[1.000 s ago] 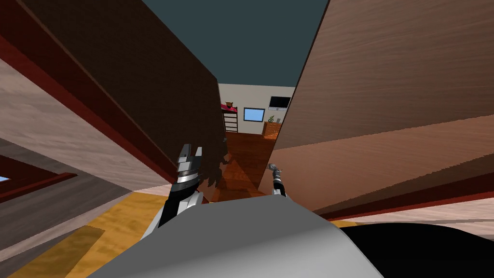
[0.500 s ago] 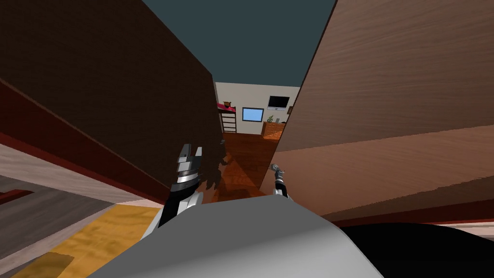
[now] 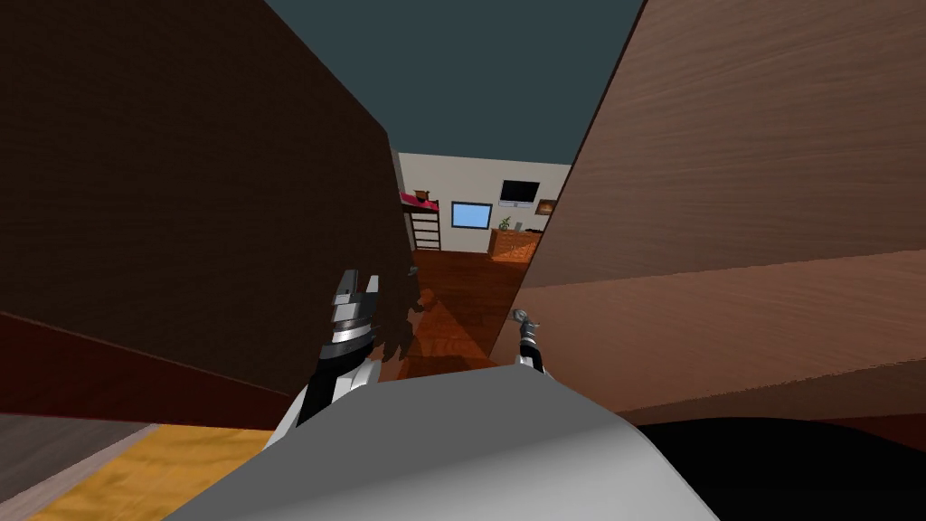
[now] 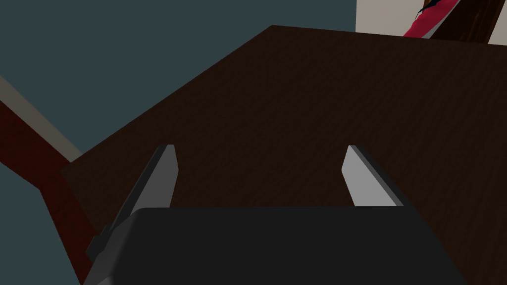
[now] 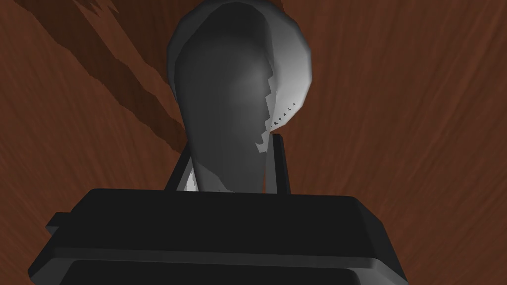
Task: Push the door open
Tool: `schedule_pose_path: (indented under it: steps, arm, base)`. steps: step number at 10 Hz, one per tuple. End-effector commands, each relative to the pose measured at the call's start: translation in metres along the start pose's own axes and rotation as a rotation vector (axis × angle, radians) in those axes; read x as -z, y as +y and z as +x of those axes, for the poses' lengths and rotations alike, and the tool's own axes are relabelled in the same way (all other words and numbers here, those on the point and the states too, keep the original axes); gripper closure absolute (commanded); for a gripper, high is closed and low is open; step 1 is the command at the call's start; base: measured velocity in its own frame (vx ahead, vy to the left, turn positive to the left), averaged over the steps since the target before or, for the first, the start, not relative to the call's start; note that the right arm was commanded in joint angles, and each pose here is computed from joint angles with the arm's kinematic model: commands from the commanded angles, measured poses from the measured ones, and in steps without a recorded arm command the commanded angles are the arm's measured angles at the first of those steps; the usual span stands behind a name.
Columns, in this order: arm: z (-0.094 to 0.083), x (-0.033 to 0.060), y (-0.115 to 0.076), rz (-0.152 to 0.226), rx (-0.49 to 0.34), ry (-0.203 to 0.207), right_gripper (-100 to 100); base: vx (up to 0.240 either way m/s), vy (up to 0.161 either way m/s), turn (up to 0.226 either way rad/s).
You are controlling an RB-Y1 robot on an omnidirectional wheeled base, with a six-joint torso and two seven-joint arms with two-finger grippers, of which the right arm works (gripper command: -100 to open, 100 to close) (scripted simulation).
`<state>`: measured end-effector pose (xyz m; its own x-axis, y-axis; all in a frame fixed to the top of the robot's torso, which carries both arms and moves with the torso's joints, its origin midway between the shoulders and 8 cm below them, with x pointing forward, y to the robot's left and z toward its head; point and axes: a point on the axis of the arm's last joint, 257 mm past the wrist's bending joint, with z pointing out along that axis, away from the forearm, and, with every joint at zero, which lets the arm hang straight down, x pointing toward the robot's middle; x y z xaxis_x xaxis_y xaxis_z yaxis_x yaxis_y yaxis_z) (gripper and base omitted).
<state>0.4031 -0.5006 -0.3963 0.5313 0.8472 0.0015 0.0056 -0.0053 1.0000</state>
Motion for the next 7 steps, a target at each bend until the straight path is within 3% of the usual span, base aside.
schedule_pose_path:
  steps: [1,5,6,7]
  arm:
    - [-0.009,0.0008,0.004,-0.006,0.002,-0.015,100]
    - [-0.025,0.0008,0.005,-0.008,0.001,-0.054,100]
    - [-0.022,0.0040,0.000,0.003,0.002,-0.048,100]
    - [-0.033,0.0040,0.001,0.001,0.003,-0.074,100]
  base:
    - [0.130,0.011,-0.032]
    - [0.128,0.022,-0.041]
    - [0.075,0.003,-0.030]
    - [0.126,-0.029,-0.040]
